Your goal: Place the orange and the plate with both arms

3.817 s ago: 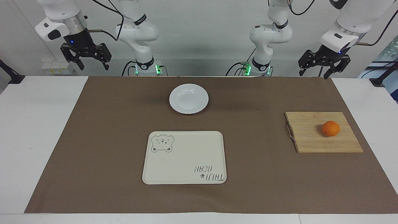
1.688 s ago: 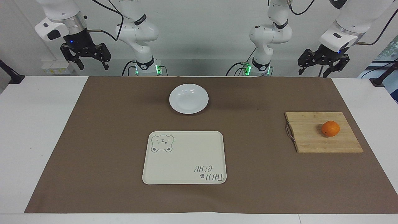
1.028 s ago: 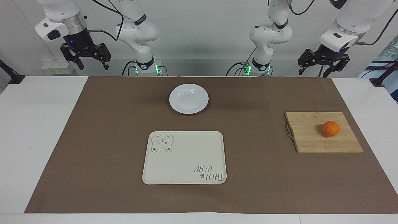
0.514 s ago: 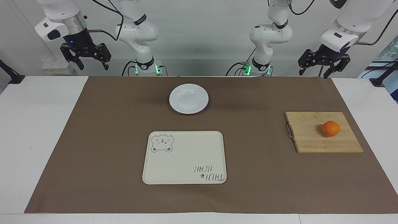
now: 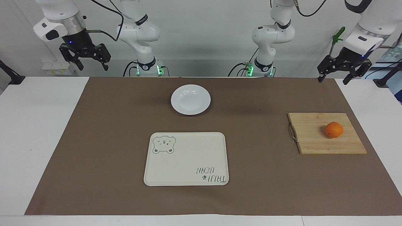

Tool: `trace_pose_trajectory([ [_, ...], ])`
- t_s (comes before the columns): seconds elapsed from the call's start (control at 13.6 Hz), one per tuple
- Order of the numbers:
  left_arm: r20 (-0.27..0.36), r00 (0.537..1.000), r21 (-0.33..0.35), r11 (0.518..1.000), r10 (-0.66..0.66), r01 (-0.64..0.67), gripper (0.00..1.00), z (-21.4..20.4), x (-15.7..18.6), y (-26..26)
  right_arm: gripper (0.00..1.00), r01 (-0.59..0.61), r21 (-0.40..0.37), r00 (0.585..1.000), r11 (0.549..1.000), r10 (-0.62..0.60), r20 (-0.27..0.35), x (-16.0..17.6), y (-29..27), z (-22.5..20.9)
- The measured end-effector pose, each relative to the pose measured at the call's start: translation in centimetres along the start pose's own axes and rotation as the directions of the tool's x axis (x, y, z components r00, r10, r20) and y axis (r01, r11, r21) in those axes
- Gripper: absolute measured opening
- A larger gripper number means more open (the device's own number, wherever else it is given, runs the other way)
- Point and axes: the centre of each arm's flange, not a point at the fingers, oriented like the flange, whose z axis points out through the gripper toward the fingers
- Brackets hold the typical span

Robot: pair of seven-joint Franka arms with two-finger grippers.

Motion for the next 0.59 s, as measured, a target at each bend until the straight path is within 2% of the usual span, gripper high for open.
trace_pose_trajectory([
  [0.37,-0.013,1.000,0.010,1.000,0.000,0.001,1.00,7.4,2.0,-5.2,1.00,-0.004,0.001,1.000,1.000,0.004,0.001,0.0,0.2,0.0],
  [0.59,0.004,1.000,0.005,1.000,0.007,-0.007,1.00,12.6,2.6,-8.1,1.00,0.000,0.005,1.000,1.000,0.000,0.002,0.0,0.2,0.1],
])
